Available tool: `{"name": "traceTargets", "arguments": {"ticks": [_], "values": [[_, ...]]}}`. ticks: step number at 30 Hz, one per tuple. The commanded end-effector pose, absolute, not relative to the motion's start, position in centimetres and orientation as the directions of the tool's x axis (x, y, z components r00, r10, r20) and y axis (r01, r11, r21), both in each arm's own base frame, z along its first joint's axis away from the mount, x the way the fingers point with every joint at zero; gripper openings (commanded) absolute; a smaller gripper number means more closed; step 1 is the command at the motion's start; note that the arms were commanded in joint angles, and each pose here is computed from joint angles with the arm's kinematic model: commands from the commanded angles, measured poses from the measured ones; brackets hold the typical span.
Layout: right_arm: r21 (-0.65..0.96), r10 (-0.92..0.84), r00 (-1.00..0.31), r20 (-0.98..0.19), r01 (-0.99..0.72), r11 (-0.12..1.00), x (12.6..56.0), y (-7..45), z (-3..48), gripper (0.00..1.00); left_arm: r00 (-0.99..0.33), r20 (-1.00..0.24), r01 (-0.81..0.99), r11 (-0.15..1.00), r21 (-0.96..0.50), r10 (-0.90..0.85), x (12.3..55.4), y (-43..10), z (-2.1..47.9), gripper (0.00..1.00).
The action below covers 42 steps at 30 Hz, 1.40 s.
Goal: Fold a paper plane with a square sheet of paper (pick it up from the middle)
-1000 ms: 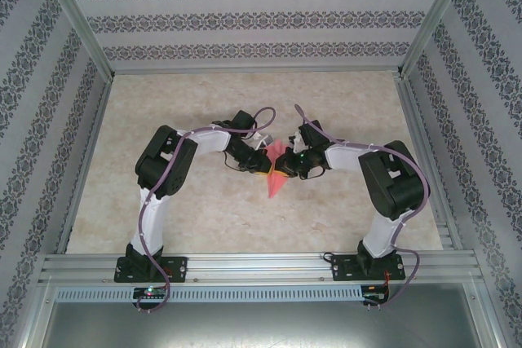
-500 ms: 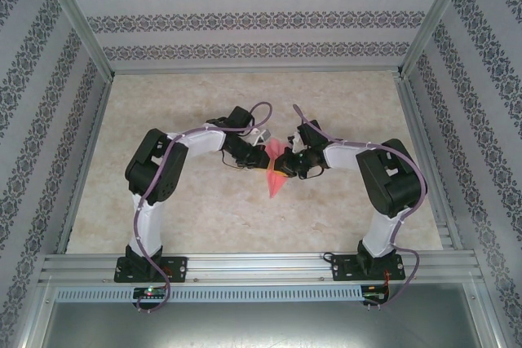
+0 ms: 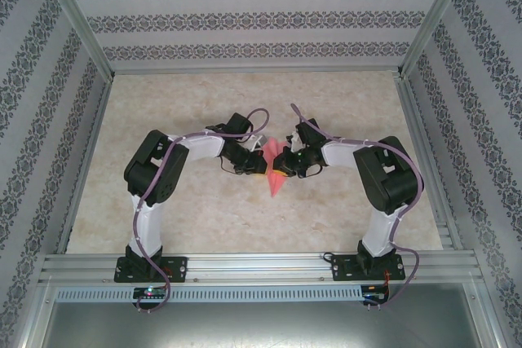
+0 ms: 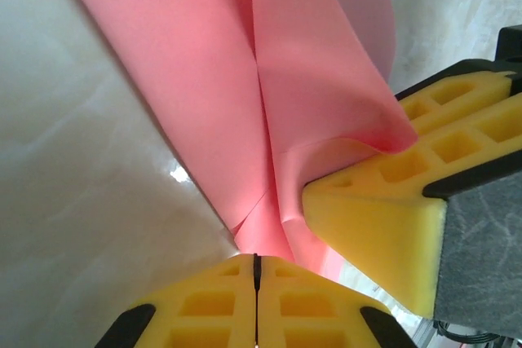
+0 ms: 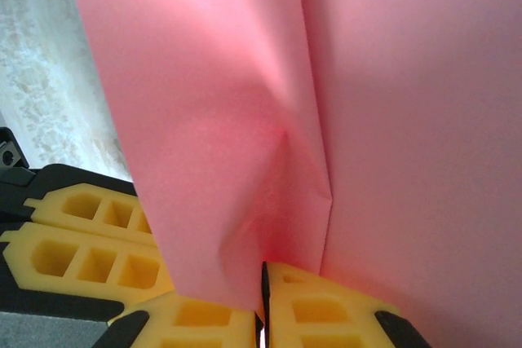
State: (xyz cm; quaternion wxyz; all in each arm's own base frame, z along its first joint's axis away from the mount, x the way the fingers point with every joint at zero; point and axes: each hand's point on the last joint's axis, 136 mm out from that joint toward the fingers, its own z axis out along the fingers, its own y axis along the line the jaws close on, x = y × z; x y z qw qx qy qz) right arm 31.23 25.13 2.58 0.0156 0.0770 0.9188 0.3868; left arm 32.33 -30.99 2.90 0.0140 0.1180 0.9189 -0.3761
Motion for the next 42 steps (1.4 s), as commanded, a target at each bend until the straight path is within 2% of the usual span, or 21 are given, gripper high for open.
{"name": "traceTargets", "arguments": {"ticks": [1,11,24,34,42], "values": [[0.688,0.125,-0.992,0.022,0.105,0.718,31.0,25.3,2.1,0.13,-0.968,-0.13,0.243,0.678,-0.694,0.214,32.3,-31.7,3.1,0.07],[0.649,0.105,-0.994,0.025,0.096,0.755,30.6,25.0,1.5,0.14,-0.963,-0.162,0.267,0.678,-0.685,0.215,32.7,-31.7,4.1,0.05],[0.661,0.096,-0.995,0.027,0.09,0.745,30.5,25.5,1.0,0.26,-0.959,-0.214,0.284,0.691,-0.664,0.187,33.1,-31.0,6.6,0.07],[0.688,0.102,-0.995,0.013,0.083,0.721,30.4,25.7,1.3,0.37,-0.965,-0.243,0.244,0.692,-0.679,0.102,35.4,-30.1,7.7,0.11],[0.697,0.097,-0.995,0.005,0.073,0.713,30.2,25.7,1.6,0.39,-0.964,-0.265,0.196,0.703,-0.683,0.012,38.0,-28.3,8.5,0.15]]}}
